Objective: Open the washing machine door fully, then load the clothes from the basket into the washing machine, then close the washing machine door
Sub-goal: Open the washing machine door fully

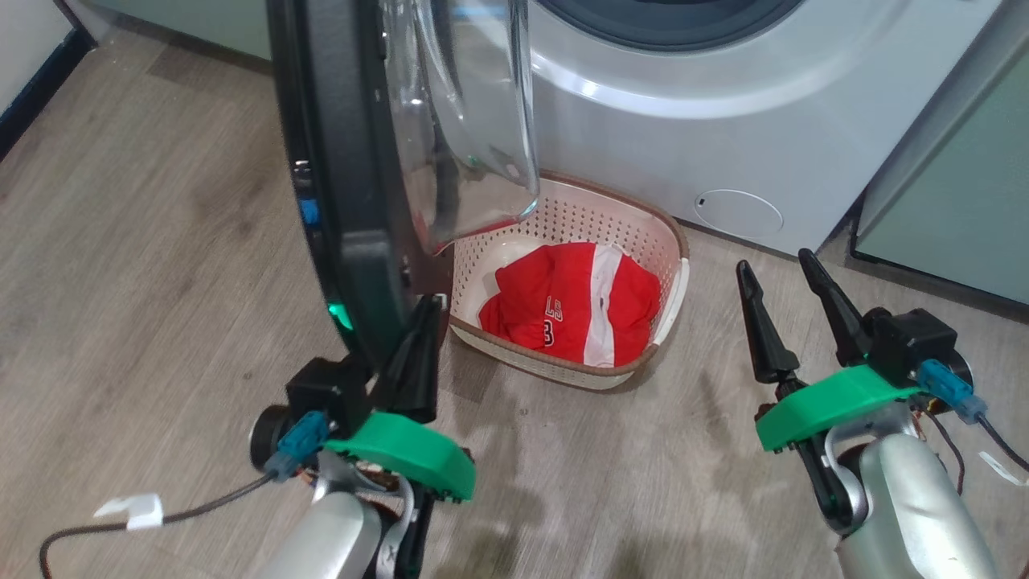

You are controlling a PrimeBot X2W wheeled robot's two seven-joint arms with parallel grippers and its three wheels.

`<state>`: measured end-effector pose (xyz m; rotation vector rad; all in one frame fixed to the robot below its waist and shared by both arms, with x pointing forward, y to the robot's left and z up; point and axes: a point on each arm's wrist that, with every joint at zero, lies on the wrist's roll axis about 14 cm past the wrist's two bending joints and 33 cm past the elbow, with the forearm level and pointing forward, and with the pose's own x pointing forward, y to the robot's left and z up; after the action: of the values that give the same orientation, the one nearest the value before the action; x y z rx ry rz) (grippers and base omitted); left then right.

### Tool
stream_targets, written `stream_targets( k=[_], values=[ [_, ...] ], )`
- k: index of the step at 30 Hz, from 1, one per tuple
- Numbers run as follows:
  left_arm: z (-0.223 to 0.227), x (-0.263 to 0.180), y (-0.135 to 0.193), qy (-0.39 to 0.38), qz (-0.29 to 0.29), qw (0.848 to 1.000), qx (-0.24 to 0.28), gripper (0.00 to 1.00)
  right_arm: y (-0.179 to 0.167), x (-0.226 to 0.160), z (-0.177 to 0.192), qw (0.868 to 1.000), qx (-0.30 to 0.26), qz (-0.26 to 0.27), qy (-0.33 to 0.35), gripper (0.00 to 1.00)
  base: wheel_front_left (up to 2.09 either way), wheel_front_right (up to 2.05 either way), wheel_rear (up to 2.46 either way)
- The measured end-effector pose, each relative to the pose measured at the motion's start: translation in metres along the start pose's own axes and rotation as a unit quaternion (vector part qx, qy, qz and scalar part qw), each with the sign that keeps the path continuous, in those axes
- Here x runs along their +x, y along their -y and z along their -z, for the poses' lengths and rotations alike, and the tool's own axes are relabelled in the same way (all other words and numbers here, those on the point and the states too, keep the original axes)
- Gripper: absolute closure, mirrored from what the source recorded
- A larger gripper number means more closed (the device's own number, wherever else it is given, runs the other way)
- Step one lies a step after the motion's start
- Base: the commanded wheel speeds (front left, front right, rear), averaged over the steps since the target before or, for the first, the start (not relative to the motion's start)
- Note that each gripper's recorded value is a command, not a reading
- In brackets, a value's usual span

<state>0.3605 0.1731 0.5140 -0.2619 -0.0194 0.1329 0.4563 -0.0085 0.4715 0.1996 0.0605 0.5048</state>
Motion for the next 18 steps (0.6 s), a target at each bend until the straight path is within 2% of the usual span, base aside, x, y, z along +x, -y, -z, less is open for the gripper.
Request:
stream_targets(
  k=[10,18],
  values=[
    [-0.002,-0.007,-0.038,0.008,-0.070,0.997,0.002,1.00,-0.005,0.004,0.001,1.000,0.002,-0.008,-0.001,0.00,0.00,0.00,0.00],
    [-0.010,-0.009,-0.081,0.019,-0.143,0.989,0.008,1.00,-0.001,0.004,0.002,1.000,0.003,-0.003,-0.005,0.00,0.00,0.00,0.00]
  ],
)
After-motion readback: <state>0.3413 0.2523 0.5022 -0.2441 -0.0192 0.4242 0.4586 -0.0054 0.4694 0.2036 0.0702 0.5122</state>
